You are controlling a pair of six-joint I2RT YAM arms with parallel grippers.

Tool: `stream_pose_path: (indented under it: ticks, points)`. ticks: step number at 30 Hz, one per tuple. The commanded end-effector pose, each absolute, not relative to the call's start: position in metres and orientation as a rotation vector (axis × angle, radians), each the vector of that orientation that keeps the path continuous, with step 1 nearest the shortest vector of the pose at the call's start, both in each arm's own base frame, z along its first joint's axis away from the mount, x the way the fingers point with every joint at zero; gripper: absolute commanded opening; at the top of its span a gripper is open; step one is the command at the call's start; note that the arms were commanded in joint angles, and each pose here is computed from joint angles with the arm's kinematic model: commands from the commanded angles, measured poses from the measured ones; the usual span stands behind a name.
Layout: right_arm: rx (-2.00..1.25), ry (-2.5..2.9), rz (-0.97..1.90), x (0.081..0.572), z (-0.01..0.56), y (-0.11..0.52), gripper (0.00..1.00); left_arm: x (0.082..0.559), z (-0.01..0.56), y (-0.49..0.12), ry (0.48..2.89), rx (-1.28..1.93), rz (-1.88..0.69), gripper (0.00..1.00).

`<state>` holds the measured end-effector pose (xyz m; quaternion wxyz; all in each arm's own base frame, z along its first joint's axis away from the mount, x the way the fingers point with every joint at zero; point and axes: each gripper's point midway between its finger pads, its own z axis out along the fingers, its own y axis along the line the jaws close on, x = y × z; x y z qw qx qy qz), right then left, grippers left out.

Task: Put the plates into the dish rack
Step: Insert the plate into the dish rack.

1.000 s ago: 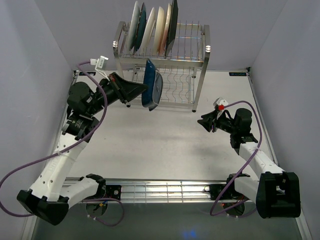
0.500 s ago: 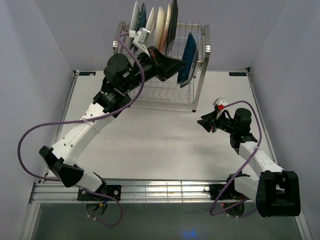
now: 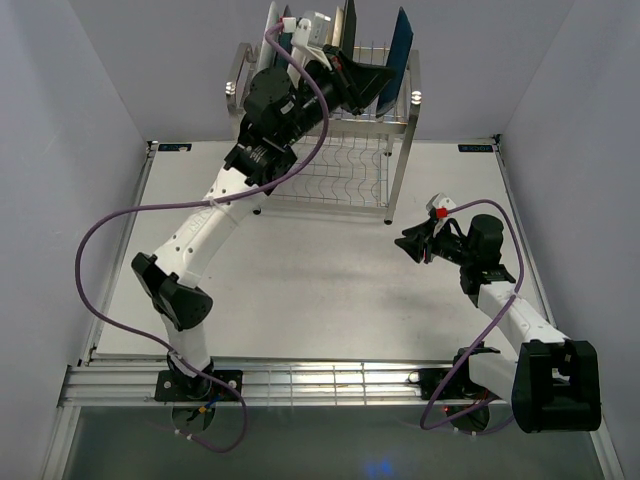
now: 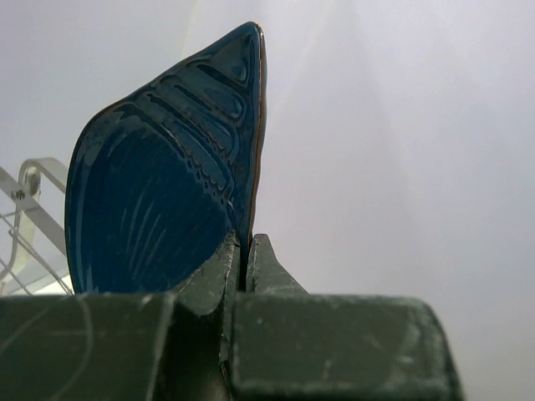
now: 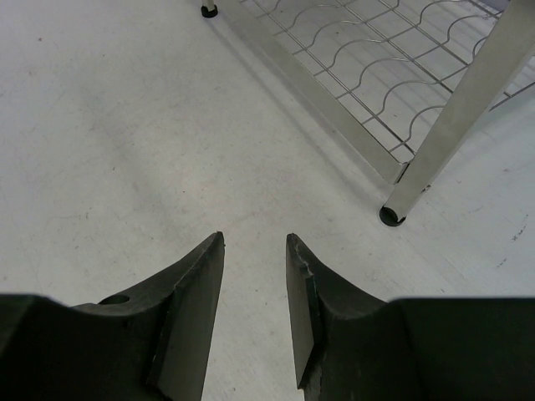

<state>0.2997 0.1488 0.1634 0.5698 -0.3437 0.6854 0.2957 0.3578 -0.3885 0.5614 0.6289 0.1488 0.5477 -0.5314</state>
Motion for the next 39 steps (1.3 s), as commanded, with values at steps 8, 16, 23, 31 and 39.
stream_pose_path:
  ticks: [8,16,23,31,39]
  points:
    - [-0.824,1.563,0.667,0.308,0.18,0.148,0.42,0.385,0.659,-0.344,0.877,0.224,-1.154,0.0]
    - [-0.829,1.555,0.669,0.307,0.181,0.148,0.42,0.415,0.64,-0.322,0.885,0.227,-1.07,0.0]
    - [-0.83,1.555,0.67,0.307,0.181,0.149,0.42,0.442,0.621,-0.308,0.944,0.178,-1.086,0.0]
    - [-0.83,1.558,0.672,0.308,0.181,0.149,0.41,0.452,0.606,-0.306,0.975,0.102,-1.135,0.0]
    - [-0.833,1.554,0.672,0.307,0.181,0.149,0.41,0.459,0.591,-0.308,1.002,0.076,-1.145,0.0]
